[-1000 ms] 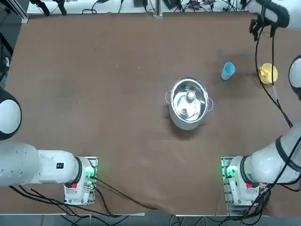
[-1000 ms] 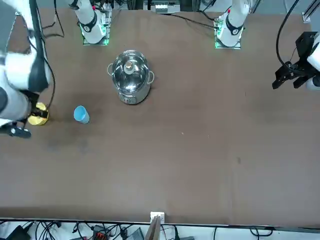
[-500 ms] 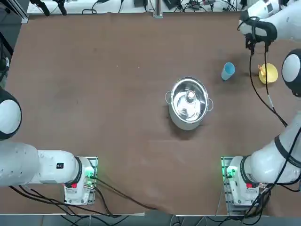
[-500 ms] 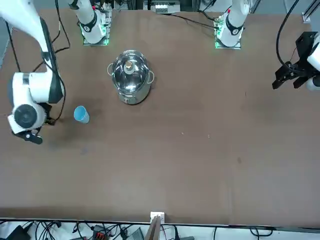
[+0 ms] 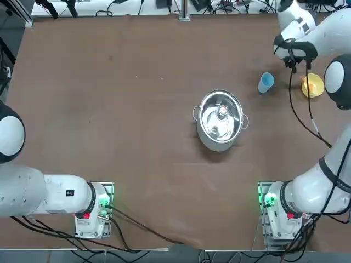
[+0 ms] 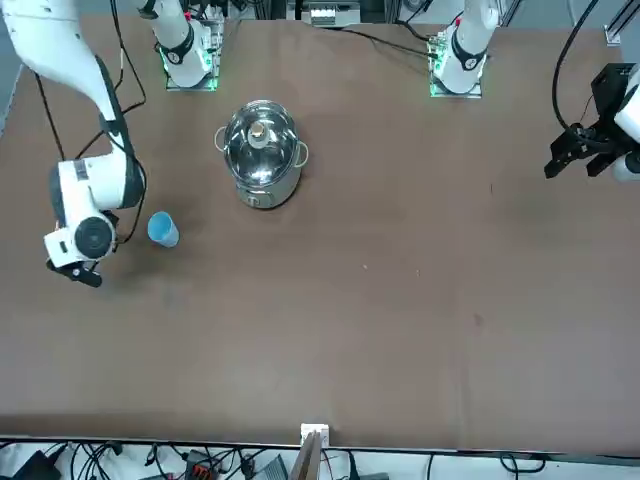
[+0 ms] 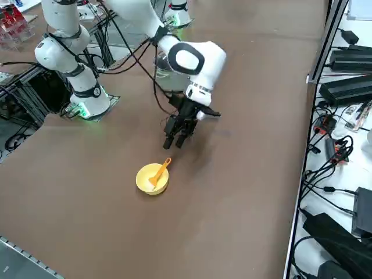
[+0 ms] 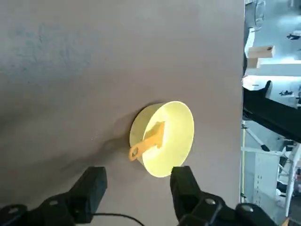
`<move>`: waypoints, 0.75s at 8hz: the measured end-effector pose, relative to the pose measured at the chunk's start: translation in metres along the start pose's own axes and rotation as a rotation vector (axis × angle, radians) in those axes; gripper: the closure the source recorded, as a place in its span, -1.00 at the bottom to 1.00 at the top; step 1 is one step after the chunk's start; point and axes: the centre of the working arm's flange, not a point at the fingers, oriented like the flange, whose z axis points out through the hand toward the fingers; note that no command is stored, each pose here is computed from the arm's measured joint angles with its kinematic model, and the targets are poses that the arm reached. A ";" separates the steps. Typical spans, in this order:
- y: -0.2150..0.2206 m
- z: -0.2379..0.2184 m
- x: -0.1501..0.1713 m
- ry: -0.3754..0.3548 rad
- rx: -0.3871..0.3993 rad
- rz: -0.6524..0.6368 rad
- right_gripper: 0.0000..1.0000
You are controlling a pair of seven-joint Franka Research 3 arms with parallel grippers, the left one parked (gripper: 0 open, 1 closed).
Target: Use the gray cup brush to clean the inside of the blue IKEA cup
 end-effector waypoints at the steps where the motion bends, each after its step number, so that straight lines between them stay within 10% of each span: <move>1: -0.009 0.009 -0.001 0.018 -0.039 0.007 -0.60; 6: -0.036 0.037 -0.005 0.049 -0.120 0.034 -0.27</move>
